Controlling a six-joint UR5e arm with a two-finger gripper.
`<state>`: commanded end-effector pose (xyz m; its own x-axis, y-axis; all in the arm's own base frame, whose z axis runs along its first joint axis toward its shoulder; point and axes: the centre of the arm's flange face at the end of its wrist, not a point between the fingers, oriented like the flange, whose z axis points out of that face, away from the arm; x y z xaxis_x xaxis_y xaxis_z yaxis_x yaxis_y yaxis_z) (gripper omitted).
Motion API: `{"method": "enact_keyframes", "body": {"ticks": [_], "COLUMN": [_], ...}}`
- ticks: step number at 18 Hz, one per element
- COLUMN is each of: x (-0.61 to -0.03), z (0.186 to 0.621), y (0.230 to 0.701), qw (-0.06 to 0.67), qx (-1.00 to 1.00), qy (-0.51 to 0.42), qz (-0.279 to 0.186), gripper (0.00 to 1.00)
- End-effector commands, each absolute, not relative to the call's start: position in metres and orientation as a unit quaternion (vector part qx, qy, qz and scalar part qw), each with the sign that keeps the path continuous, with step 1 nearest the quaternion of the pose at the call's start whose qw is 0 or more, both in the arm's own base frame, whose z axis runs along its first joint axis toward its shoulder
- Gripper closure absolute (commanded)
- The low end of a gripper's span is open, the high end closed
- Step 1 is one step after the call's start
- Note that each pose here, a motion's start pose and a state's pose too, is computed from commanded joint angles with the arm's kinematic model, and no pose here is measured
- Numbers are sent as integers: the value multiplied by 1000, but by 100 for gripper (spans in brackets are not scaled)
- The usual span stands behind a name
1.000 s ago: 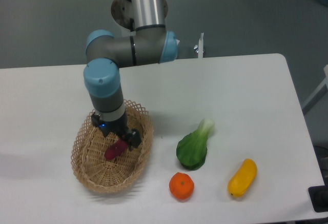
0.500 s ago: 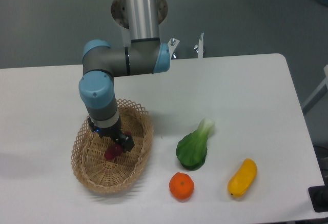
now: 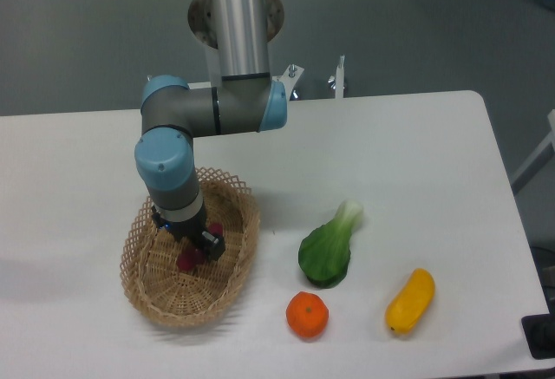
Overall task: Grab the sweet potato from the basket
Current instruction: 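Lower the gripper onto the sweet potato and close the fingers on it, then lift the sweet potato out of the basket and raise it above the bok choy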
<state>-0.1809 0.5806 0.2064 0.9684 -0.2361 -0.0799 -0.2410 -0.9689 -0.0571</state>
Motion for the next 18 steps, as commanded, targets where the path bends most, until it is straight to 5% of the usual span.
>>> {"method": "enact_keyframes", "body": {"ticks": [7, 18], "x": [-186, -264], "z": [232, 362], "y": [586, 603], "qw": [54, 142], "qx": [-989, -977], "qy": [127, 93], "qz": [52, 129], "gripper": [83, 81]}}
